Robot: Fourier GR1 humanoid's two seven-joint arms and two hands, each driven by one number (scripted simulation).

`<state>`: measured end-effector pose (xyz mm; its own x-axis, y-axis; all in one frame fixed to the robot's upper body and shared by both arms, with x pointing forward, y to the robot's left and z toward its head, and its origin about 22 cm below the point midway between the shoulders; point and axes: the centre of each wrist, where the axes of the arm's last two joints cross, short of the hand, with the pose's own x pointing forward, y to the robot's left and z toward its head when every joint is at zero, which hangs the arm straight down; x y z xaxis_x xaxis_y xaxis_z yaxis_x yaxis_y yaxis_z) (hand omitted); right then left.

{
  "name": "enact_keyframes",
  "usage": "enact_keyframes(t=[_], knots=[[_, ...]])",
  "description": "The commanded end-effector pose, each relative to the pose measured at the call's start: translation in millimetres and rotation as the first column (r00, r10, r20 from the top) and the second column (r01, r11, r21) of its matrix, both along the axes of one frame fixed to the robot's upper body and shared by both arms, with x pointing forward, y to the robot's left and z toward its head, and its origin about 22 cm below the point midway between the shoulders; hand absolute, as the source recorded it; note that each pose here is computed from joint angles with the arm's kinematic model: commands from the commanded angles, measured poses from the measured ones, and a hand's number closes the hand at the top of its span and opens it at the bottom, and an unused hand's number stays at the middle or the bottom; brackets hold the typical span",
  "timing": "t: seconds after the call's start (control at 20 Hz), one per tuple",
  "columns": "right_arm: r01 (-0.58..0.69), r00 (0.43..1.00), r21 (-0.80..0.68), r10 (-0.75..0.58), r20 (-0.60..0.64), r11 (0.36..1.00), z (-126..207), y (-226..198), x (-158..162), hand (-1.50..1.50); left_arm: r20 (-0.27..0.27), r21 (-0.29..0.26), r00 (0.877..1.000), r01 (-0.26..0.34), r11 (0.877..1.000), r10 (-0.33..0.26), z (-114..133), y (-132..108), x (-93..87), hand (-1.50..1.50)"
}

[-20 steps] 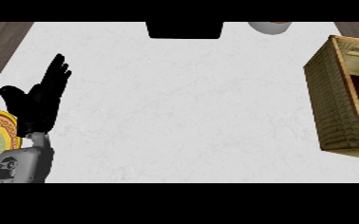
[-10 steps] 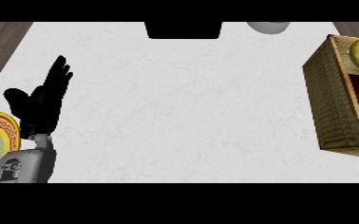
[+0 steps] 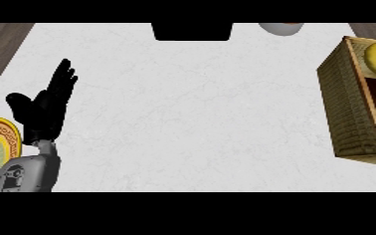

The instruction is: Pick the lemon from the placemat and place it in the basket

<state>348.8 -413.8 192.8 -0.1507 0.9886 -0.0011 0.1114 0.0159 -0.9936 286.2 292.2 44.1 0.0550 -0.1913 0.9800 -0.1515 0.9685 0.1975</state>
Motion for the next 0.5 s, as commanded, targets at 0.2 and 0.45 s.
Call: enact_keyframes(t=[0.2, 0.45], knots=[[-0.012, 0.999, -0.052, 0.010, -0.038, 0.999, -13.5, 8.6, 11.7, 1.50, -0.014, 0.010, 1.000, -0.015, 1.000, 0.015, -5.0, -3.0, 2.4, 0.00], [0.004, 0.994, -0.063, -0.011, -0.111, 0.998, -9.1, -4.5, 4.9, 1.50, -0.011, 0.005, 1.000, -0.004, 1.000, 0.004, 2.0, -11.6, 8.9, 0.00]])
